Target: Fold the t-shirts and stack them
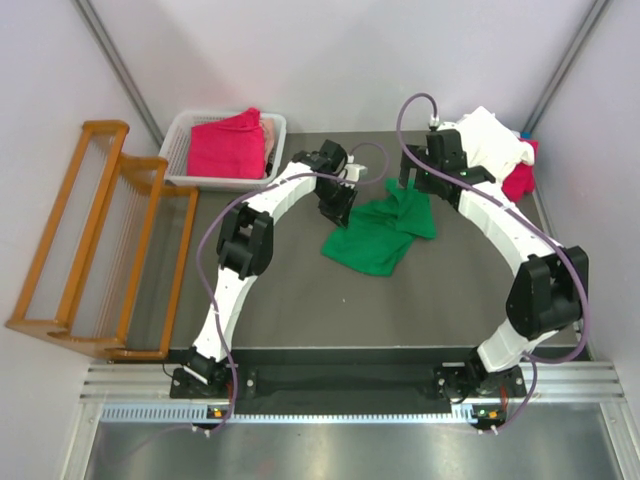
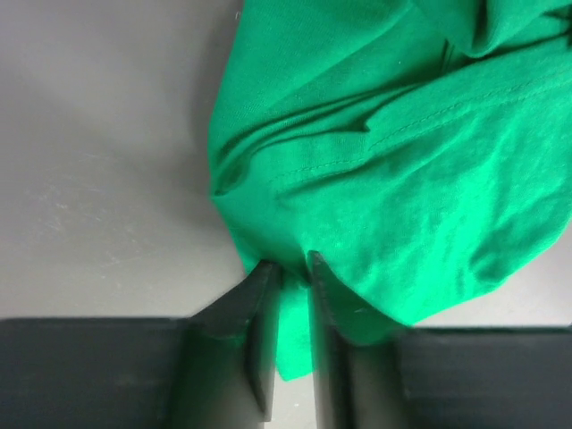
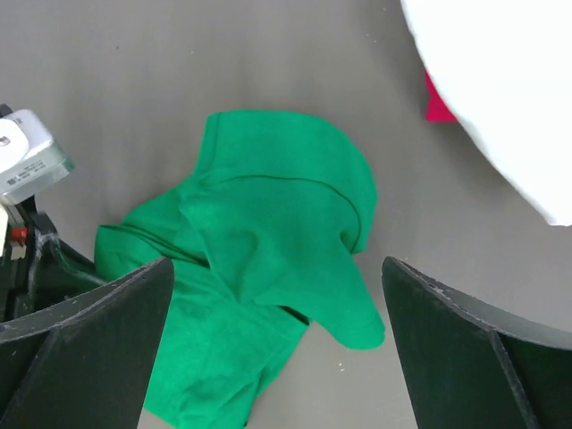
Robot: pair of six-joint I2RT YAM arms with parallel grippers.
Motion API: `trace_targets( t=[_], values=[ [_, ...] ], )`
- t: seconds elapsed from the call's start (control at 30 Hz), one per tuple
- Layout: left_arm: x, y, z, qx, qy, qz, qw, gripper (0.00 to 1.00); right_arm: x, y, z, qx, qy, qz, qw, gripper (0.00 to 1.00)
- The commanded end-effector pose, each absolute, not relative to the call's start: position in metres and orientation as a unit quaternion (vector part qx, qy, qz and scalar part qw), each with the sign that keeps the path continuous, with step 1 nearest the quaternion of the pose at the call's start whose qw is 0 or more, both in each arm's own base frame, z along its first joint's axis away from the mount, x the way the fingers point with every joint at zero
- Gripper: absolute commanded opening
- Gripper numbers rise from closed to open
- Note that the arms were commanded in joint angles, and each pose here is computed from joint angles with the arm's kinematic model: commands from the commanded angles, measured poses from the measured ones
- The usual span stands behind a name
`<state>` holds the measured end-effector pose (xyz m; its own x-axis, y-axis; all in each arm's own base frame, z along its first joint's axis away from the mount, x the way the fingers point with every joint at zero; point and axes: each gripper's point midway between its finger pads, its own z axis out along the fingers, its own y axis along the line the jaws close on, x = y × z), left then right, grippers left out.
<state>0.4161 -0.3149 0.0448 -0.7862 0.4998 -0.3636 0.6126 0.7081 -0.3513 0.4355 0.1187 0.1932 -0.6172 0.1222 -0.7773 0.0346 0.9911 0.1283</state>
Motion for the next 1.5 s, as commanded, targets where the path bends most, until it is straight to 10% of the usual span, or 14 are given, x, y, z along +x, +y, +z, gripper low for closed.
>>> trace_targets(
  t=[0.0,0.13,0.63,0.83,1.1,1.47],
  values=[
    [0.422,-0.318,0.062,0.306,0.909,-0.237,0.153,0.15,0.443,0.129,0.192,0.038,0.894,0.060,0.442,1.00],
    [0.416,-0.315,0.056,0.309,0.910,-0.237,0.145,0.00,0.442,0.129,0.188,0.038,0.896,0.059,0.439,1.00],
    [0.403,-0.259,0.087,0.278,0.917,-0.248,0.140,0.00,0.447,0.146,0.088,0.011,0.943,0.048,0.330,0.99],
    [0.396,-0.255,0.083,0.272,0.920,-0.254,0.124,0.00,0.448,0.151,0.115,0.003,0.933,0.049,0.356,0.18],
    [0.399,-0.245,0.095,0.271,0.920,-0.249,0.137,0.00,0.434,0.139,0.160,-0.007,0.914,-0.021,0.406,0.00],
    [0.411,-0.200,0.140,0.224,0.922,-0.257,0.185,0.00,0.417,0.032,0.276,0.138,0.822,-0.145,0.533,0.00]
  ],
)
